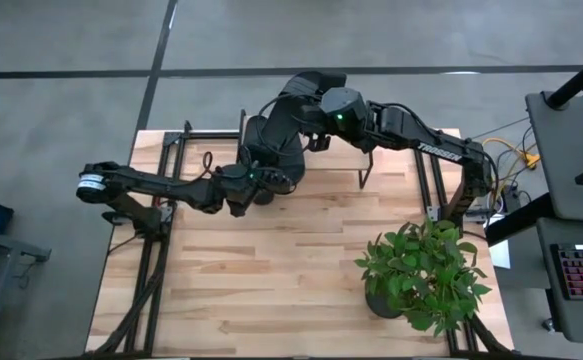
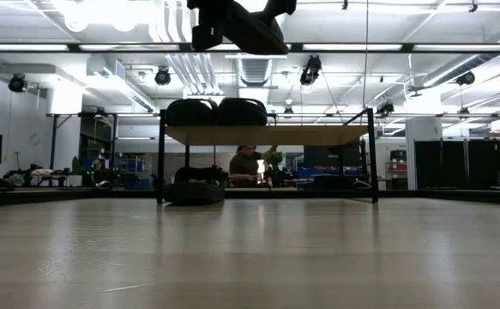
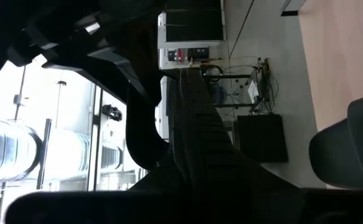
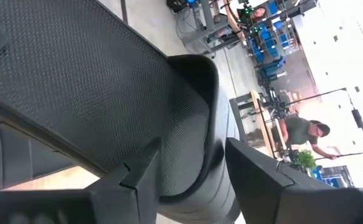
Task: Pick and place slides into the shelf
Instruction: Put the black slipper on the shelf
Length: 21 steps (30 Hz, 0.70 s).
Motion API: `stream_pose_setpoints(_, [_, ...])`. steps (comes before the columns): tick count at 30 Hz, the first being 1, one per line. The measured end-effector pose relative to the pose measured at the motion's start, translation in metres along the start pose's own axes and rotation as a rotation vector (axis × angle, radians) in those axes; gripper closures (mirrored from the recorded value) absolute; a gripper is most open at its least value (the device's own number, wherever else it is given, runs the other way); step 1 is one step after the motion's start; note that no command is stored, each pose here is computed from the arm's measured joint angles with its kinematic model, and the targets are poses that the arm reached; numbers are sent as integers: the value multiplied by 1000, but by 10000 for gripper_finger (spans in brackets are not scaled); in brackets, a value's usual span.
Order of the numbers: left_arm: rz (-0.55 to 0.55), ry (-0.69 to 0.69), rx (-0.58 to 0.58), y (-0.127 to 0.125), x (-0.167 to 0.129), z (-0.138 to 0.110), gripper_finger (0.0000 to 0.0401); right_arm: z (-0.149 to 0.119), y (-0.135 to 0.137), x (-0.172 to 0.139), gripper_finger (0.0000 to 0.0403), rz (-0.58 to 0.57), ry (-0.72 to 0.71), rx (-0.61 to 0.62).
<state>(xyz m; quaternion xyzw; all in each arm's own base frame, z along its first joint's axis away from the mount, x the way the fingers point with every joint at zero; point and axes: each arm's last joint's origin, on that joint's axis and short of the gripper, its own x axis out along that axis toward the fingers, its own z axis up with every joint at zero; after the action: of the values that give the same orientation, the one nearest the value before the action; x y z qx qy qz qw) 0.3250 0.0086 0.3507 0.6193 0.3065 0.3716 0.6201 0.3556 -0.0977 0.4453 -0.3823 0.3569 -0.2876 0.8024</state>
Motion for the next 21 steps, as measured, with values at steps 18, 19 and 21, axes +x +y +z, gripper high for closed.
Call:
stream_pose_setpoints(18, [5,-37,-8,1,-4,3,359,-5,2,5,392,-27,57,-73])
stream_pose_setpoints(19, [5,-36,-10,1,-4,3,359,-5,2,5,392,-27,57,-72])
stream_pose_setpoints(21, [6,-36,-12,2,-4,3,359,-5,2,5,393,-28,57,-72])
